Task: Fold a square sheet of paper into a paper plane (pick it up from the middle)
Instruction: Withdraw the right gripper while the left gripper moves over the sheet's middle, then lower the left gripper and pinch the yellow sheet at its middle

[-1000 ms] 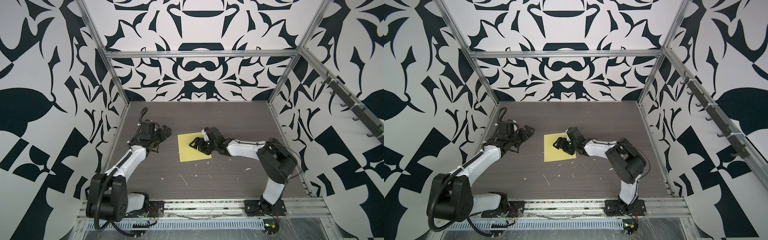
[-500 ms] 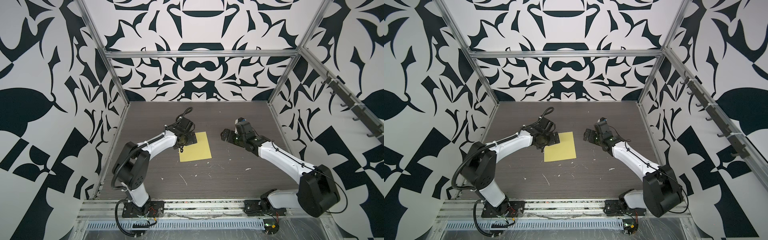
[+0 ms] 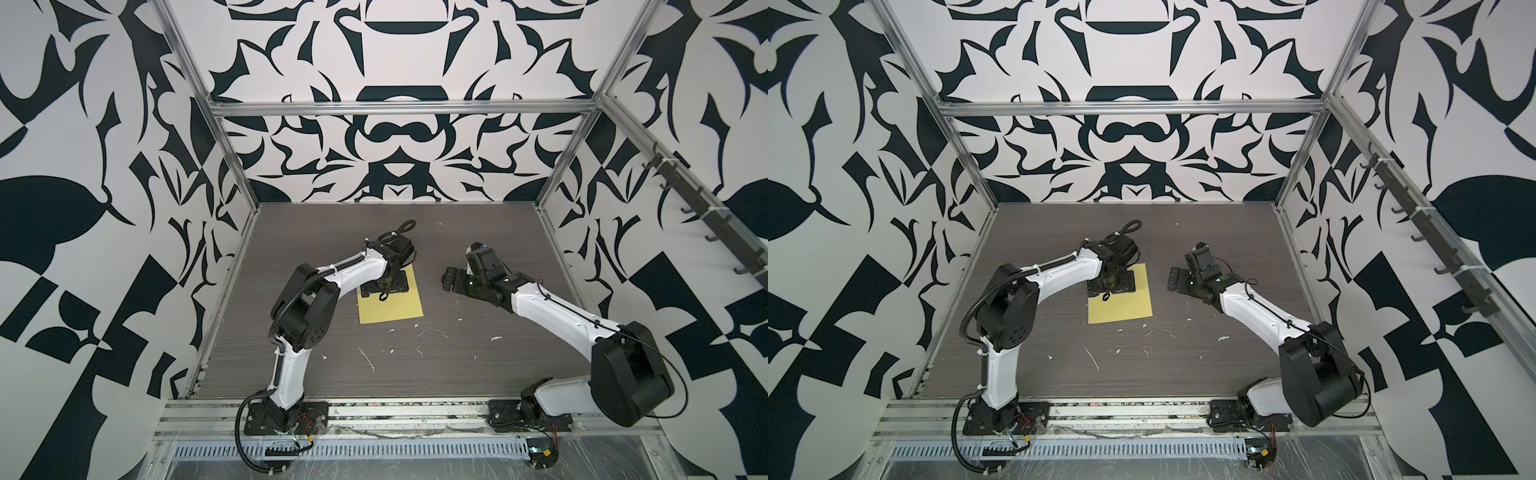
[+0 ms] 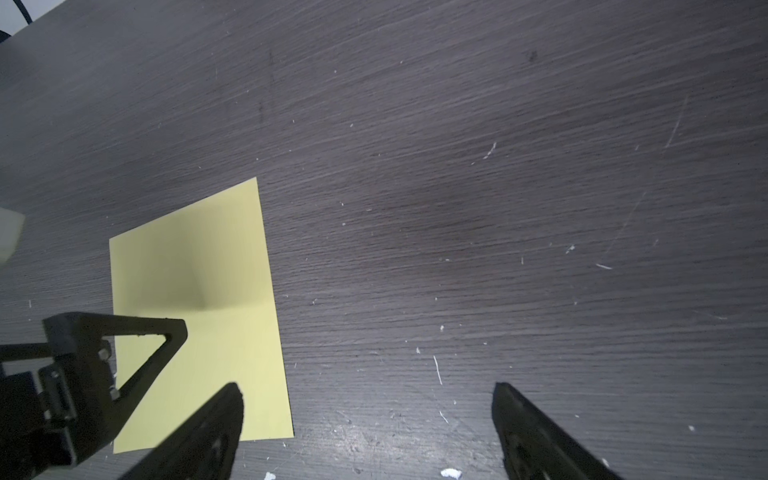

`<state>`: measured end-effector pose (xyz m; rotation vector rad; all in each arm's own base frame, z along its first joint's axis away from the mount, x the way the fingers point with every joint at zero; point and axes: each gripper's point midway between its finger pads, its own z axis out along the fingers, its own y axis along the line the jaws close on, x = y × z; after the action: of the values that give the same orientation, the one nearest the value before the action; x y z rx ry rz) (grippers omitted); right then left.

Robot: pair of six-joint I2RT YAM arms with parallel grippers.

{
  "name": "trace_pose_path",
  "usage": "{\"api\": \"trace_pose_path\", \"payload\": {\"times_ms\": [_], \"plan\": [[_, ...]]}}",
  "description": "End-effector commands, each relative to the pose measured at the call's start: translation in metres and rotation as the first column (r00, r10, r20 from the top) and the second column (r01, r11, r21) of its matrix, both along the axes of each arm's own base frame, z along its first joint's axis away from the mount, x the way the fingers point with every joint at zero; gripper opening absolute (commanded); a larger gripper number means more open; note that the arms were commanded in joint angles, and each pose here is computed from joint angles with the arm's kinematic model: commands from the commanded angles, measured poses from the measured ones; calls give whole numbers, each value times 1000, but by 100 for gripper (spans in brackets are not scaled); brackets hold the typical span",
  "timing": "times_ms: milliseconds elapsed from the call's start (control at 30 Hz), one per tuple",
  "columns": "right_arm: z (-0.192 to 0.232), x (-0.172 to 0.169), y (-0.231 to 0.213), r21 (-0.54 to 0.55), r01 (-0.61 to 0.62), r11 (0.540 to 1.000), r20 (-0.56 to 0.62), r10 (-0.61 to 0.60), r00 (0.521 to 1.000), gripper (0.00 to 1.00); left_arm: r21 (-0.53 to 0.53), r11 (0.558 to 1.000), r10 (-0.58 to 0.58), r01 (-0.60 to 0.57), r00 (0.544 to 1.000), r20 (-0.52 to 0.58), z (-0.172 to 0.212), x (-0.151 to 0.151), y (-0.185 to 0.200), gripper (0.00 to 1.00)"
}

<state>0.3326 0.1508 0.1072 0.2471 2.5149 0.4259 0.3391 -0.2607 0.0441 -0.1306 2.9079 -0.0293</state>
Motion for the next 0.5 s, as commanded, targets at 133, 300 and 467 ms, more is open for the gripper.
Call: {"api": "trace_pose_path", "payload": {"times_ms": [133, 300, 467], "plan": [[-2, 1, 2, -10, -15, 1000, 2, 15, 1000, 95, 57, 998, 20, -16, 996, -83, -16, -2, -1, 92], [-4, 2, 2, -11, -15, 1000, -2, 15, 1000, 94, 58, 998, 15, -9, 995, -99, -23, -1, -4, 92], [-4, 3, 2, -11, -14, 1000, -3, 14, 1000, 94, 81, 997, 17, -7, 992, -124, -34, -4, 0, 90]]}}
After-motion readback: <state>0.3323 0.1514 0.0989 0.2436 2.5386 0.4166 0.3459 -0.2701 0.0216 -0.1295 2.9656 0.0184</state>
